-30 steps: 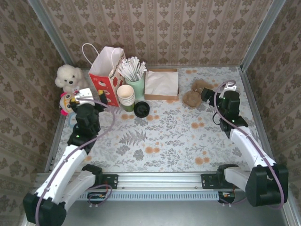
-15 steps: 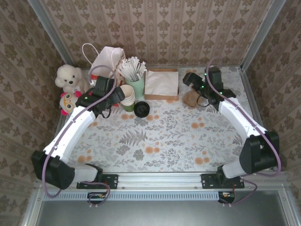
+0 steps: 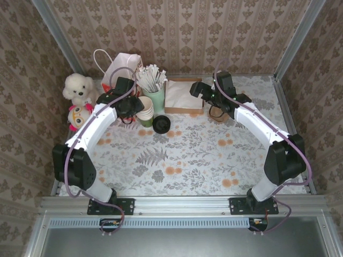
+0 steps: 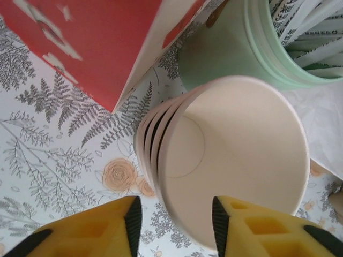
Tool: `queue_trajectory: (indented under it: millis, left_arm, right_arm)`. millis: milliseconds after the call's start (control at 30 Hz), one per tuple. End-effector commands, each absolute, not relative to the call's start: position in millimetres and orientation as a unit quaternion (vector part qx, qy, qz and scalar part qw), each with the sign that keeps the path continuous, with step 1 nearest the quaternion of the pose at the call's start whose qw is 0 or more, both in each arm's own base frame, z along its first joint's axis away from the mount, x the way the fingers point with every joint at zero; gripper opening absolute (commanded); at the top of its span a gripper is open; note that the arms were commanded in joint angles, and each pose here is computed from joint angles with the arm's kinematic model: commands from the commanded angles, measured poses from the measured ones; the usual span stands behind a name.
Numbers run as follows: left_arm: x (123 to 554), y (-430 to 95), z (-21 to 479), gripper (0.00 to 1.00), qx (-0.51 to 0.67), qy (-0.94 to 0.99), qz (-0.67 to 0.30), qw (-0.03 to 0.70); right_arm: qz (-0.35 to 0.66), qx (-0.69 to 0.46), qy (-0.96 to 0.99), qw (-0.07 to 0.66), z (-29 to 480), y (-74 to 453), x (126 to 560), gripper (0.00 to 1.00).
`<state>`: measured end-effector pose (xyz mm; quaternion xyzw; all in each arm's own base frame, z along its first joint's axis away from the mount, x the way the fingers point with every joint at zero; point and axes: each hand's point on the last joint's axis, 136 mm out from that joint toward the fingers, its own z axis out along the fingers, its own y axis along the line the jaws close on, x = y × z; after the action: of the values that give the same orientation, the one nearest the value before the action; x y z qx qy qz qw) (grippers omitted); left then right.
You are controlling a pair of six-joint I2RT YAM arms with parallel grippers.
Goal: Pack the takeout coffee
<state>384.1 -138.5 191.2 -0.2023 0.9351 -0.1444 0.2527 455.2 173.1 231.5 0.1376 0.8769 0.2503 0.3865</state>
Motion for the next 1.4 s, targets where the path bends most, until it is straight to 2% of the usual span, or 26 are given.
queue_trajectory:
  millis: [0, 67, 300, 433, 667, 1000, 1367]
  left_arm:
    - [384.3, -142.0, 196.2, 0.27, -0.189, 0.942, -0.131, 0.242]
    - [384.3, -143.6, 195.3, 0.19, -0.182, 0.946, -0.12, 0.24]
    - [382.9, -141.3, 191.0, 0.01, -0.183, 0.949, -0.107, 0.232]
    - [382.5, -142.5, 193.5, 0.0, -0.176, 0.95, -0.114, 0.232]
    - [396.6, -147.4, 222.3, 0.0, -0.172, 0.928, -0.201, 0.262]
    - [405.2, -143.5, 237.3, 0.0, -0.185, 0.912, -0.249, 0.269]
    - [394.7, -143.0, 259.7, 0.0, -0.204, 0.885, -0.295, 0.296]
  right_arm:
    - [0.234, 0.129, 0.885, 0.382, 230.3, 169.1, 451.9, 1.0]
    - [0.229, 0.128, 0.886, 0.383, 230.3, 167.6, 451.6, 1.0]
    - [0.223, 0.124, 0.887, 0.386, 229.6, 166.3, 453.0, 1.0]
    - [0.221, 0.122, 0.887, 0.386, 229.1, 166.2, 453.1, 1.0]
    - [0.219, 0.112, 0.888, 0.388, 230.2, 167.7, 452.6, 1.0]
    - [0.22, 0.104, 0.889, 0.388, 233.6, 171.9, 453.9, 1.0]
    - [0.211, 0.081, 0.895, 0.385, 234.5, 180.6, 453.8, 1.0]
